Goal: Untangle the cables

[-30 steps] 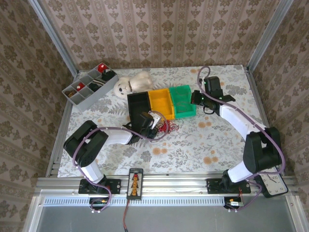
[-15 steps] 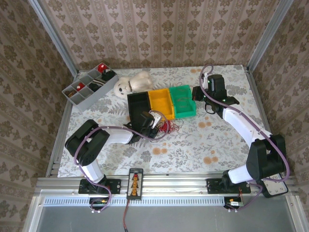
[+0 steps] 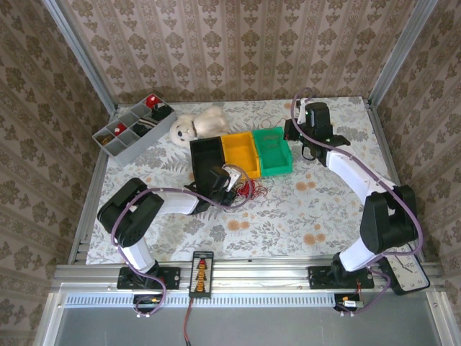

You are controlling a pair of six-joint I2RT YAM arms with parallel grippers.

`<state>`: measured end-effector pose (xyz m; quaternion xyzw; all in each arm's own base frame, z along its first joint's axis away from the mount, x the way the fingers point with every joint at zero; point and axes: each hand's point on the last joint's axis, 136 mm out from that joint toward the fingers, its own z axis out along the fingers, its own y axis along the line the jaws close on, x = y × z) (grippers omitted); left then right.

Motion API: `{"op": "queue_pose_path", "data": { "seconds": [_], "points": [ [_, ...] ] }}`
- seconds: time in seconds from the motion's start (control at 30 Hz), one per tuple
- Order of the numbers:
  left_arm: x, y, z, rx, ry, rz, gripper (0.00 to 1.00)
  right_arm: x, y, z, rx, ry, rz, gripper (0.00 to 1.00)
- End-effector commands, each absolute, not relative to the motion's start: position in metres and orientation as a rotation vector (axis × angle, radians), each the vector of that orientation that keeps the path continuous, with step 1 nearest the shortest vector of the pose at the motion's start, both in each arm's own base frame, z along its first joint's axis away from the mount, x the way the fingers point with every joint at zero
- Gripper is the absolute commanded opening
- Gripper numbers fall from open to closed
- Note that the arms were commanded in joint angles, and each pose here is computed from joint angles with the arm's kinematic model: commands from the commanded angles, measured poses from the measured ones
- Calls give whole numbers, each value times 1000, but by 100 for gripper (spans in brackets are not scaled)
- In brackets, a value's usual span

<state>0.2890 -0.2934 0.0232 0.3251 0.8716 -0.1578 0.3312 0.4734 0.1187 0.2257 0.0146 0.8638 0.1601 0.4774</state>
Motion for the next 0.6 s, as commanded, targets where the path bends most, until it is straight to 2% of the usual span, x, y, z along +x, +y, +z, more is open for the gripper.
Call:
{"op": "queue_pose_path", "data": {
  "seconds": [0.0, 0.27, 0.57],
  "points": [
    [281, -288, 5, 895, 2355, -403, 0, 496, 120, 260, -3, 2004, 351, 0],
    [281, -288, 6, 889, 2355, -400, 0, 510, 121, 276, -29, 1960, 351, 0],
    [281, -288, 11, 885, 2345, -406, 0, 492, 117, 289, -49, 1915, 345, 0]
  ]
}}
